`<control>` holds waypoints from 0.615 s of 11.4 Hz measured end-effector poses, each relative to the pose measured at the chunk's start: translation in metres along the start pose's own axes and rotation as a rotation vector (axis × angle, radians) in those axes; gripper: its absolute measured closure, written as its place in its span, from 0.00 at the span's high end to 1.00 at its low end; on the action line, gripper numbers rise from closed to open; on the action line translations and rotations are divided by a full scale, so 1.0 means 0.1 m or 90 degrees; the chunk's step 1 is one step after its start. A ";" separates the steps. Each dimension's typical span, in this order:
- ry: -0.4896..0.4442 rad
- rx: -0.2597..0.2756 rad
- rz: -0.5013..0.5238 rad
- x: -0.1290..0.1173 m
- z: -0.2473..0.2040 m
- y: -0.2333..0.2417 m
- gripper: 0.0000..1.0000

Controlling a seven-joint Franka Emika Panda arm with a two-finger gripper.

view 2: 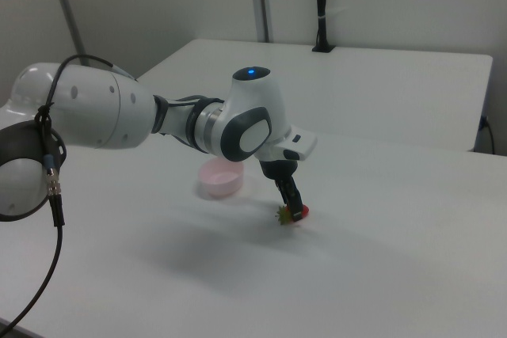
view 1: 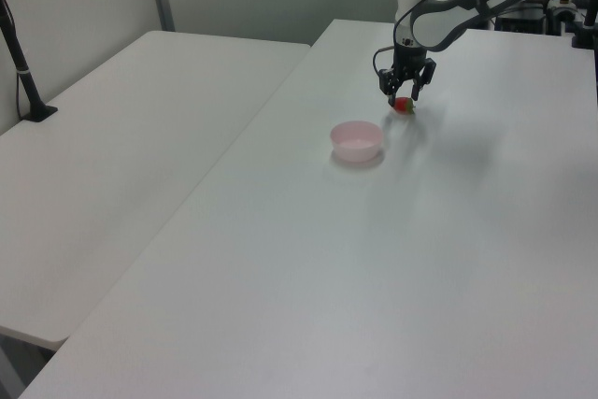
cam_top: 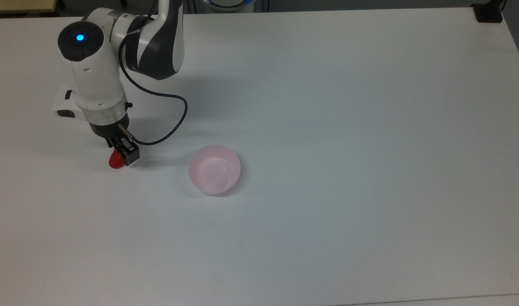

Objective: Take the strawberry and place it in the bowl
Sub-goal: 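Close the gripper around the red strawberry, then lift the strawberry and carry it over the pink bowl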

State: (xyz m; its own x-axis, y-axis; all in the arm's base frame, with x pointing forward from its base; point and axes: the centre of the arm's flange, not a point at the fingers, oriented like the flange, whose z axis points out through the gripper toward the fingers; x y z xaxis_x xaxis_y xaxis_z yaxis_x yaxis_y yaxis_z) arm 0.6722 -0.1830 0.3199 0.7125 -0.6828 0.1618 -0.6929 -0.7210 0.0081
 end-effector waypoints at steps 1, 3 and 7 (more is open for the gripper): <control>0.000 -0.004 -0.003 0.00 0.02 0.00 0.60; 0.010 -0.016 -0.018 0.01 0.02 -0.01 0.45; 0.035 -0.003 -0.096 -0.02 -0.36 -0.24 0.45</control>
State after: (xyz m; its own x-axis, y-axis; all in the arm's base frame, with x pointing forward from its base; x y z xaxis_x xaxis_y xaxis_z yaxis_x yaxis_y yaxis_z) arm 0.6832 -0.1603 0.3554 0.8015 -0.5589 0.2127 -0.5789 -0.8144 0.0414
